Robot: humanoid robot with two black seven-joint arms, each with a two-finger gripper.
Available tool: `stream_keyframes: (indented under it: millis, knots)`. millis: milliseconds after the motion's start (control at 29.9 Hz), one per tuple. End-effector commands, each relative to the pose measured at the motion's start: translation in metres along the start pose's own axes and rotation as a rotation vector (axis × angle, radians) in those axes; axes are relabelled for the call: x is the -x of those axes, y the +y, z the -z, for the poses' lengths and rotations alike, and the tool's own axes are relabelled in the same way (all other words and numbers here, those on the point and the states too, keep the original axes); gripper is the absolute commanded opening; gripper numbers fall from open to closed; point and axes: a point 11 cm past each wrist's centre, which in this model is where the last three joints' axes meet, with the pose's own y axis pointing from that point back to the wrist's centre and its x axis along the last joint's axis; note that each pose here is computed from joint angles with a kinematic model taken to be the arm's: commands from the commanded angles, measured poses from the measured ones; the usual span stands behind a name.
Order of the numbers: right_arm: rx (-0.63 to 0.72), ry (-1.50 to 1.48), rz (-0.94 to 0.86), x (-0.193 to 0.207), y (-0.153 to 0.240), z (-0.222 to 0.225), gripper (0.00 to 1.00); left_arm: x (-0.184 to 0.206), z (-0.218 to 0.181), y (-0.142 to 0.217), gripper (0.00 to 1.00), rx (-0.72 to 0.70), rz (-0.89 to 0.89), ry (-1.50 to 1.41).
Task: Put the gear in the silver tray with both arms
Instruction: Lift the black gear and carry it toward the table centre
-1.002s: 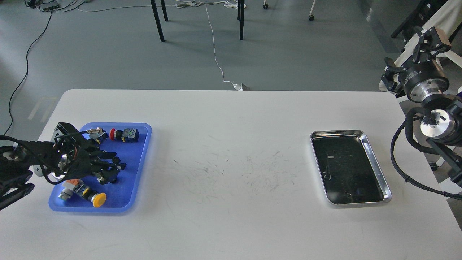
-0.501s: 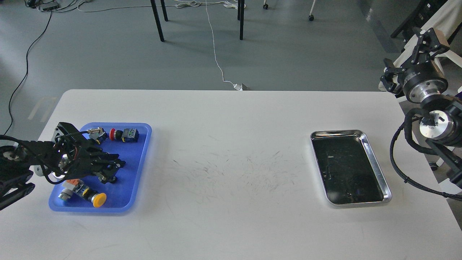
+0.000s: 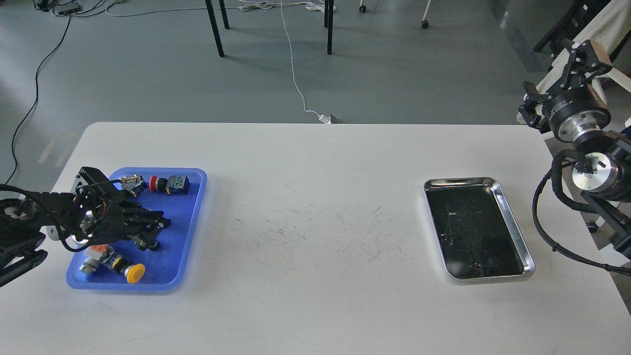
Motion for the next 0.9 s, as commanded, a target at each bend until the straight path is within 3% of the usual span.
stream_keyframes:
  millis: [0, 134, 434, 668, 869]
  knots:
    - [0.002, 0.009, -0.003, -0.002, 0.001, -0.001, 0.99, -0.013, 0.005, 0.004, 0.08, -0.01, -0.019, 0.002]
    - [0.005, 0.02, 0.0, -0.002, 0.001, -0.004, 0.99, -0.031, 0.006, 0.013, 0.08, -0.004, -0.039, -0.006]
    - [0.024, 0.027, 0.009, 0.003, 0.001, -0.012, 0.99, -0.132, -0.011, 0.041, 0.08, 0.063, -0.186, -0.056]
    - [0.011, 0.012, -0.017, -0.003, -0.002, -0.006, 0.99, -0.194, -0.086, 0.026, 0.08, 0.254, -0.262, -0.184]
    - [0.008, -0.003, -0.024, -0.003, -0.003, -0.005, 0.99, -0.224, -0.153, -0.006, 0.08, 0.407, -0.268, -0.261]
